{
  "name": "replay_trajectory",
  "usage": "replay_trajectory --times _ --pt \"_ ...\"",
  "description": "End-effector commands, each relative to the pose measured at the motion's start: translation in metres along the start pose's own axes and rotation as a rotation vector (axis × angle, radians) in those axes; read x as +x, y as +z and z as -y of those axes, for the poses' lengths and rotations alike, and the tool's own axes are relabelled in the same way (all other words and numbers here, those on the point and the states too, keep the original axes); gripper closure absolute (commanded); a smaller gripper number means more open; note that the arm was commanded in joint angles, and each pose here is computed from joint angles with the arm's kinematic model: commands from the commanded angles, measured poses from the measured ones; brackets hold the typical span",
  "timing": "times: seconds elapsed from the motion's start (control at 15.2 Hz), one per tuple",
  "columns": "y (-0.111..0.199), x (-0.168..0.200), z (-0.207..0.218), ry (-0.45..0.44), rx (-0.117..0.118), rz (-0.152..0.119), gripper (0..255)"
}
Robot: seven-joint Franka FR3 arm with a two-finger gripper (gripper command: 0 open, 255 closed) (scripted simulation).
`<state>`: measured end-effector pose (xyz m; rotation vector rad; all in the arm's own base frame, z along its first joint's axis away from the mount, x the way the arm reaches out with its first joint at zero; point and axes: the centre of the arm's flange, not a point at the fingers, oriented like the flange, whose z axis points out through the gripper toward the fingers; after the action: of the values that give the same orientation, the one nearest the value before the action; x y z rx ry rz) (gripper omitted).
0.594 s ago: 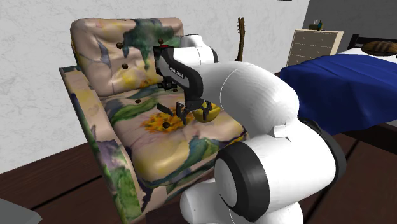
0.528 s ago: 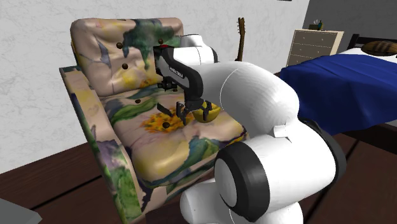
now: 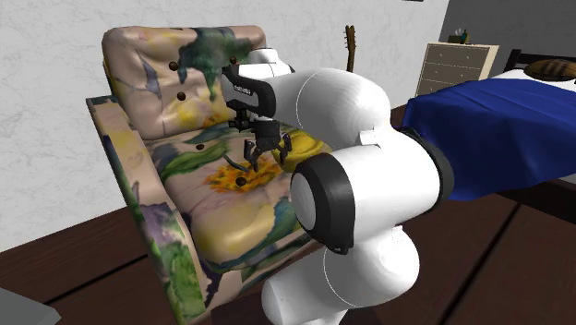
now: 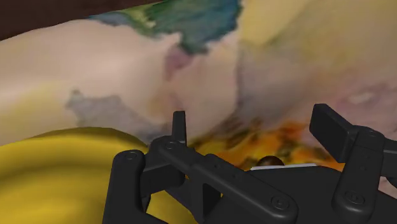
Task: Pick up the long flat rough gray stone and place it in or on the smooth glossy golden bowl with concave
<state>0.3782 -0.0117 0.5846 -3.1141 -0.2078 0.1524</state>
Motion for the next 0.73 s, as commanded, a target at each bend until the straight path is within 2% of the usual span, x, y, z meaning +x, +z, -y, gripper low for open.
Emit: replay_trajectory --times 0.0,0.66 --pt "0.001 0.036 0.005 -0.035 0.001 -0.050 0" --pt "-0.008 0.158 0.034 -0.194 0.022 -0.086 0"
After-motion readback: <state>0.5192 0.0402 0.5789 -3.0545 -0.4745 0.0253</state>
